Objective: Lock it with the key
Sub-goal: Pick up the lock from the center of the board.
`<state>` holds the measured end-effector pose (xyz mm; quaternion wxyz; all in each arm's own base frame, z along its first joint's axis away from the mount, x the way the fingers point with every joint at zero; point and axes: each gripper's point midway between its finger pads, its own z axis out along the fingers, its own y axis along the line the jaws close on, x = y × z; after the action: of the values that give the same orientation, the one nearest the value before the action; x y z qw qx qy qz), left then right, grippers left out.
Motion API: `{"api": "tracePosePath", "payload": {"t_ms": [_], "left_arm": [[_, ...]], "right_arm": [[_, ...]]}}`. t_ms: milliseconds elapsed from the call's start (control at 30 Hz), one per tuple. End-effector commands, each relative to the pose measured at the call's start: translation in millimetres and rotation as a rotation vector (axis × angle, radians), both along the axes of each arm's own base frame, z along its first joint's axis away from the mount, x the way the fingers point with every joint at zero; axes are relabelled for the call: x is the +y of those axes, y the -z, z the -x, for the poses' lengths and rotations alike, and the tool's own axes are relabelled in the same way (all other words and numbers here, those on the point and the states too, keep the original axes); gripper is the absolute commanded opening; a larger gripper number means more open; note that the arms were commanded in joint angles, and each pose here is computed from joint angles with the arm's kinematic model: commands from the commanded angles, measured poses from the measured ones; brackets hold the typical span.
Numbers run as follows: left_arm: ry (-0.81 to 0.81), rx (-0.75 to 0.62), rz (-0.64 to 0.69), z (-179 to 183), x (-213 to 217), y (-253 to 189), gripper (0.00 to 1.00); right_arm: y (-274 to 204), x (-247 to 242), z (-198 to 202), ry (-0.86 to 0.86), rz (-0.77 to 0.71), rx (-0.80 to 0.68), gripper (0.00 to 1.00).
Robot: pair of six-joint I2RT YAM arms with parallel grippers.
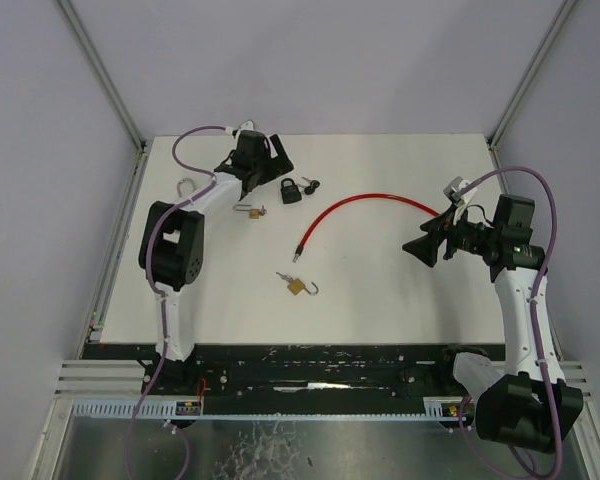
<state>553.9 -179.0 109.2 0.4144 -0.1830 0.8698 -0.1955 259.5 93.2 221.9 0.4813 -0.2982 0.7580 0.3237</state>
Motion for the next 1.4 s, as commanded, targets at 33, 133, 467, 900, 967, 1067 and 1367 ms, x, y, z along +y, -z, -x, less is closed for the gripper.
{"api": "tracePosePath", "payload": {"t_ms": [33,133,467,900,967,1067,1367], "left_arm": [[0.025,-0.237,0.033,-8.2,3.6,-66.1,1.00],[0.023,-0.303,0.079,-1.6,7.6,-82.1,1.00],[0.086,-0.442,0.753,31.6,38.1,-93.0,1.00],[0.191,-0.552,-0.239,36.7,-26.8,-120.9,1.00],[0.274,-0.605,-0.253,42.7,-47.2,-123.8,1.00],[0.442,-0.603,-0.217,49.7,-73.8,-117.5,1.00],[0.721,-0.480,-0.416,61.5,-123.6,-76.7,0.94]], "right_arm": [[-7.8,0.6,-1.0,-0.011,-0.002,-0.045,0.84],[-7.3,0.6,-1.0,-0.012,-0.002,-0.043,0.84],[-7.8,0.6,-0.8,-0.012,-0.001,-0.047,0.84],[-7.6,0.6,-0.6,-0.012,0.001,-0.047,0.85],[-8.4,0.3,-0.7,-0.012,0.003,-0.051,0.85],[-8.0,0.0,-0.8,-0.011,0.005,-0.051,0.85],[-8.1,-0.5,-0.6,-0.009,0.010,-0.055,0.85]]}}
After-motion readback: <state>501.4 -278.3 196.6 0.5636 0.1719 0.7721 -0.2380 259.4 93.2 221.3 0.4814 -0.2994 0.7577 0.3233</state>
